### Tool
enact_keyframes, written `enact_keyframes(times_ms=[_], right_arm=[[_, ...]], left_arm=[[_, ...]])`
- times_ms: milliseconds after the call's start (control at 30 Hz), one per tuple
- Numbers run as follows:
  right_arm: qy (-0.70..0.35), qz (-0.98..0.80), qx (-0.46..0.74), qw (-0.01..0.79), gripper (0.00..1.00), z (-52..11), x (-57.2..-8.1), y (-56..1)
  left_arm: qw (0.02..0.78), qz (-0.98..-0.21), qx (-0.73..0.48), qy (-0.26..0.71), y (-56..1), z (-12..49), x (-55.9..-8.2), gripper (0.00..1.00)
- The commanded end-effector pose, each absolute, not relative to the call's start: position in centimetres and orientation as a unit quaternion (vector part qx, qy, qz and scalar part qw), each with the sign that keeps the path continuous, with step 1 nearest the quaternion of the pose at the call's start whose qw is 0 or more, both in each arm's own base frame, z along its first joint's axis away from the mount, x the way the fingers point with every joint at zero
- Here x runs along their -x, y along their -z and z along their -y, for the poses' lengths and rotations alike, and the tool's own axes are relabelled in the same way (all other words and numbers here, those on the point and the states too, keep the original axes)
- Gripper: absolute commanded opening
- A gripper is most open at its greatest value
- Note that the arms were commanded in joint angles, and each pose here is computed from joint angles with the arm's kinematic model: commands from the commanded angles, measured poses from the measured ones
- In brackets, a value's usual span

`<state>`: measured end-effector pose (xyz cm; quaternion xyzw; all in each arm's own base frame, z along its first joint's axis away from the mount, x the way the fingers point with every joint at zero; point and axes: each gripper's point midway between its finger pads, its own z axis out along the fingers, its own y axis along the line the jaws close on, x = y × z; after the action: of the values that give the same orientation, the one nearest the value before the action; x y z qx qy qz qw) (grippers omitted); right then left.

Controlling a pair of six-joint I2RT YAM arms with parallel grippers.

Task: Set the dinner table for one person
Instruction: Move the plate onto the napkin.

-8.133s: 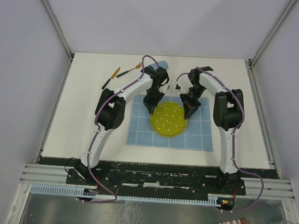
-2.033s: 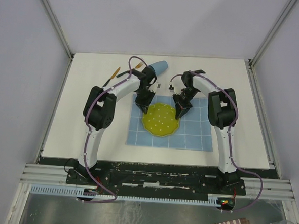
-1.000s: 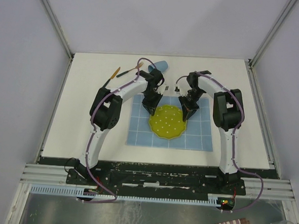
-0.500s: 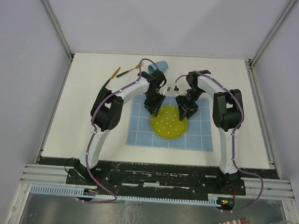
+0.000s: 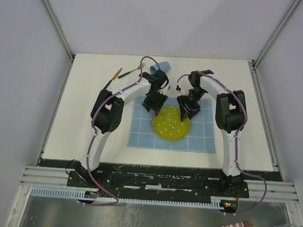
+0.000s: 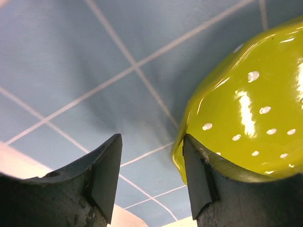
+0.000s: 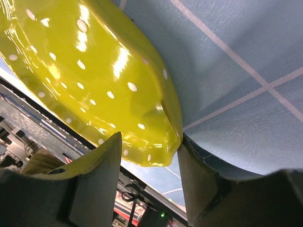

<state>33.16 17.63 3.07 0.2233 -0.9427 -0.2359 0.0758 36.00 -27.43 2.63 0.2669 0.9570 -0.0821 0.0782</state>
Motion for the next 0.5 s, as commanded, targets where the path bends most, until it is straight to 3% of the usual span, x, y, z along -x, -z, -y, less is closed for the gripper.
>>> enact_keyframes(times_ms=[0,267,467], right_arm=[[0.246,0.938,-0.245,-0.023,0.57,-18.5,-36.5,-8.0],[0.234,0.938,-0.220,-0.131,0.56,-17.1,-43.4,-11.3],[0.241,0.929,-0.206,-0.192,0.57,-17.9,-48.7,-11.7]], left_arm=[[0.228,-0.947,-0.220,0.049,-10.2,24.5,-43.3,0.61],[0.399,-0.891,-0.213,-0.041,-17.0,21.9,-52.5,0.70],[0.441,-0.871,-0.211,-0.044,-17.4,22.7,-56.3,0.70]])
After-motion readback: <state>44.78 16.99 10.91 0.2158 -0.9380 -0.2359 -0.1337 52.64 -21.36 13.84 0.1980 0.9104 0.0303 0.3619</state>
